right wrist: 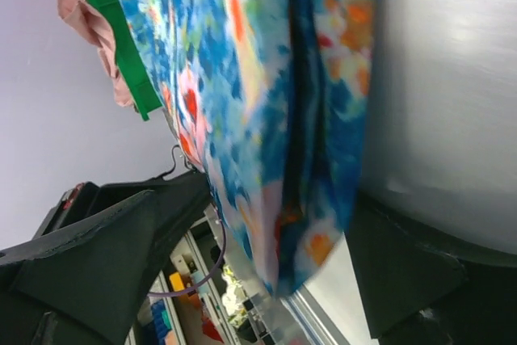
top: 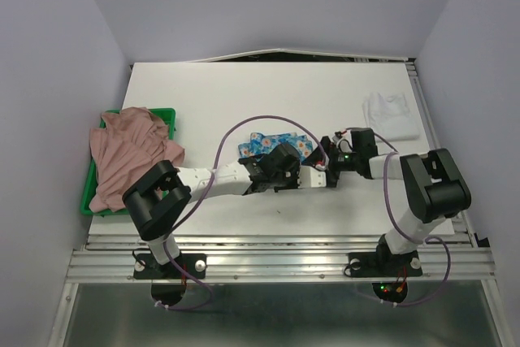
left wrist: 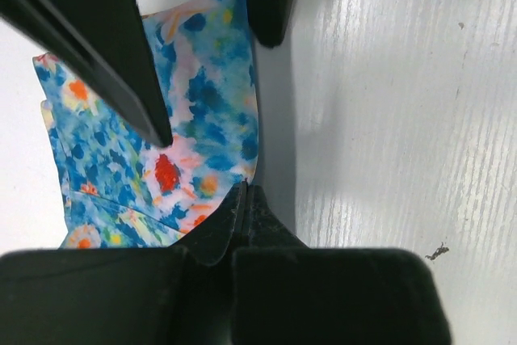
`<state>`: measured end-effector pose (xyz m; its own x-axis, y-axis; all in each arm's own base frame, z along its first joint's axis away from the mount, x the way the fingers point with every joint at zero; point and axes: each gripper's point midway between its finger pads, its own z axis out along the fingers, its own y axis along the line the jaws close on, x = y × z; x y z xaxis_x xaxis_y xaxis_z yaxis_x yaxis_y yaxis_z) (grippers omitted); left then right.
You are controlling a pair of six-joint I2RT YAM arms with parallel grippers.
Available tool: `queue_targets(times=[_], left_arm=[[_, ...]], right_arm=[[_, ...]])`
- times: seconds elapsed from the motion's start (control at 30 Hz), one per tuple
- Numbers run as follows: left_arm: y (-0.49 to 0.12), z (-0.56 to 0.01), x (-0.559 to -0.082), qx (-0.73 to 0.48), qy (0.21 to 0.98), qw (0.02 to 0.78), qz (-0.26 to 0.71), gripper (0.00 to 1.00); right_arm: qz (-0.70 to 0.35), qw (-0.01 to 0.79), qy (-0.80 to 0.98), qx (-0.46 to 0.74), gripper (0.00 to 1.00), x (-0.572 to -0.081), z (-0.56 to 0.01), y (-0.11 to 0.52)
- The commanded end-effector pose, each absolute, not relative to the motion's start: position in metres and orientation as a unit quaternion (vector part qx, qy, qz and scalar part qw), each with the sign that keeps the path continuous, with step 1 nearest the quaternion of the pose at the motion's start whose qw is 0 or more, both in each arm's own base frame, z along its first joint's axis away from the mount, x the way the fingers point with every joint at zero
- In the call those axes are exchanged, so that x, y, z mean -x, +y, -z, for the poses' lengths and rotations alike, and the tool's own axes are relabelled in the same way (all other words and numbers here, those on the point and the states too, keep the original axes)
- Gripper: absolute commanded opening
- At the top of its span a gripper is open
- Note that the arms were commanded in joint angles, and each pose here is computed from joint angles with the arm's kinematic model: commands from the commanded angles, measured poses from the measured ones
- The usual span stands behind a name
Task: Fold and stack the skirts
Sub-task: Neatly place the folded skirt to the corner
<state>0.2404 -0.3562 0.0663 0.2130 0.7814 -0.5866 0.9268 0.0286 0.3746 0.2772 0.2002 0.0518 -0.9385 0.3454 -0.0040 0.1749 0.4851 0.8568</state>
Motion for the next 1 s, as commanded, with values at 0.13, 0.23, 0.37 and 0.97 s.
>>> queue_targets(times=[0.13, 0.23, 0.37, 0.97], left_arm=[[-0.374, -0.101, -0.250, -0.677, 0.604, 0.401, 0.126, 0.00], [-0.375, -0.100, -0.249, -0.679, 0.602, 0.400, 0.130, 0.00], [-0.375, -0.098, -0.247, -0.685, 0.596, 0.399, 0.131, 0.00], [-0.354, -0.146, -0.241, -0.622, 0.628, 0.439, 0.160, 0.43]], right_arm=[[-0.484, 0.115, 0.855, -0.144, 0.99, -0.298, -0.031, 0.230], [-0.482, 0.128, 0.854, -0.150, 0.96, -0.308, -0.023, 0.231], [-0.480, 0.132, 0.855, -0.146, 0.85, -0.310, -0.013, 0.234], [-0.369, 0.276, 0.887, 0.035, 0.01, -0.367, -0.051, 0.219]])
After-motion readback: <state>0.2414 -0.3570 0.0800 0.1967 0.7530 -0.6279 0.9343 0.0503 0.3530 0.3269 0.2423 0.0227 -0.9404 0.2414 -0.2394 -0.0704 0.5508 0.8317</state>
